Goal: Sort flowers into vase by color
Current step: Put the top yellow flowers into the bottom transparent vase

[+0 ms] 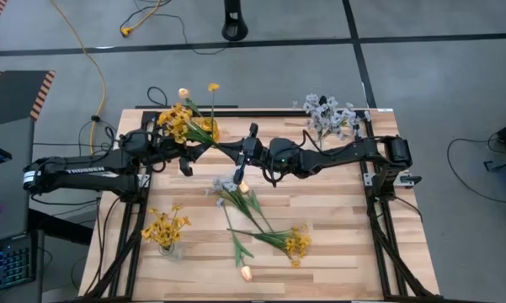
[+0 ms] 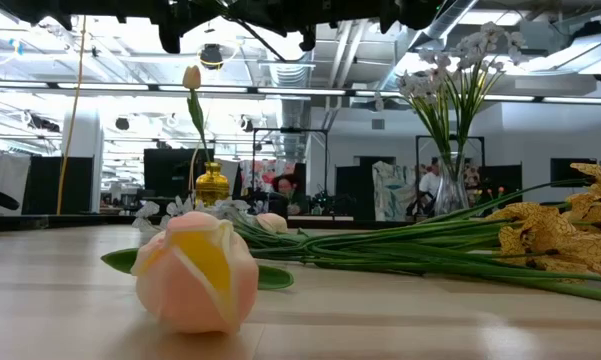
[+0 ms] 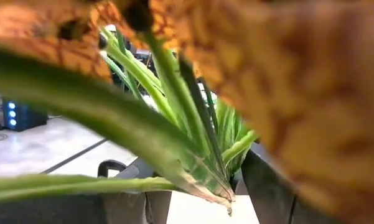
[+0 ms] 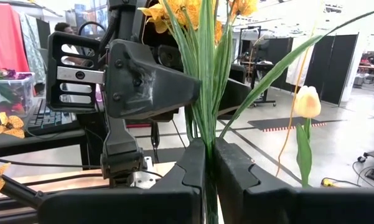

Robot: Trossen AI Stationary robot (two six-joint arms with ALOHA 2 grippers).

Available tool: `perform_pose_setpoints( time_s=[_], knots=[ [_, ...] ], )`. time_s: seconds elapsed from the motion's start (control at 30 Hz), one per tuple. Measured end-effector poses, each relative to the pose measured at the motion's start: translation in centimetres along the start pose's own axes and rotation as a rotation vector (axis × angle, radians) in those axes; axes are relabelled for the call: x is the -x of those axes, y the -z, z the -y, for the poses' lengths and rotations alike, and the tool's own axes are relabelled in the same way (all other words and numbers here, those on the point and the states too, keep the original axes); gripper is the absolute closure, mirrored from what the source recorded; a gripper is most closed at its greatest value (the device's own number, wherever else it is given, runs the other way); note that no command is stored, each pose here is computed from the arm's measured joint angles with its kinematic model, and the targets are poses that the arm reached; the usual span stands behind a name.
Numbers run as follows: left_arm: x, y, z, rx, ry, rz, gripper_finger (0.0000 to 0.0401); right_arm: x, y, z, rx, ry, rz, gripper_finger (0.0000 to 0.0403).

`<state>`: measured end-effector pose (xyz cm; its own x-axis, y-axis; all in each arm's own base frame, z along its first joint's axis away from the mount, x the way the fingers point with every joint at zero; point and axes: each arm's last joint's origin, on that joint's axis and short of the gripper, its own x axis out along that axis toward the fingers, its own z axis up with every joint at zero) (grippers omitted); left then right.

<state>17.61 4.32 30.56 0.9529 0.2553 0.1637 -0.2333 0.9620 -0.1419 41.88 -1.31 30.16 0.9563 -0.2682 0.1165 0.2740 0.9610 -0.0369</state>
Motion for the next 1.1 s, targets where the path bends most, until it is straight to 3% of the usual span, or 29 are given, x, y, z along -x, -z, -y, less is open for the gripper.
perform_pose_setpoints(
  time_s=[0.57, 0.8, 1.1],
  knots=[
    [0.0, 0.0, 0.0, -0.015, -0.004, 0.004, 0.0391, 0.0, 0.0, 0.1, -0.013, 0.003, -0.002, 0.0348],
    [0.0, 0.0, 0.0, -0.026, 0.004, 0.0, 0.0392, 0.0, 0.0, 0.1, -0.014, 0.004, -0.003, 0.031],
    [1.5, -0.6, 0.1, -0.05, 0.0, -0.012, 0.0395, 0.0, 0.2, 0.1, -0.01, 0.002, -0.021, 0.0206]
  ],
)
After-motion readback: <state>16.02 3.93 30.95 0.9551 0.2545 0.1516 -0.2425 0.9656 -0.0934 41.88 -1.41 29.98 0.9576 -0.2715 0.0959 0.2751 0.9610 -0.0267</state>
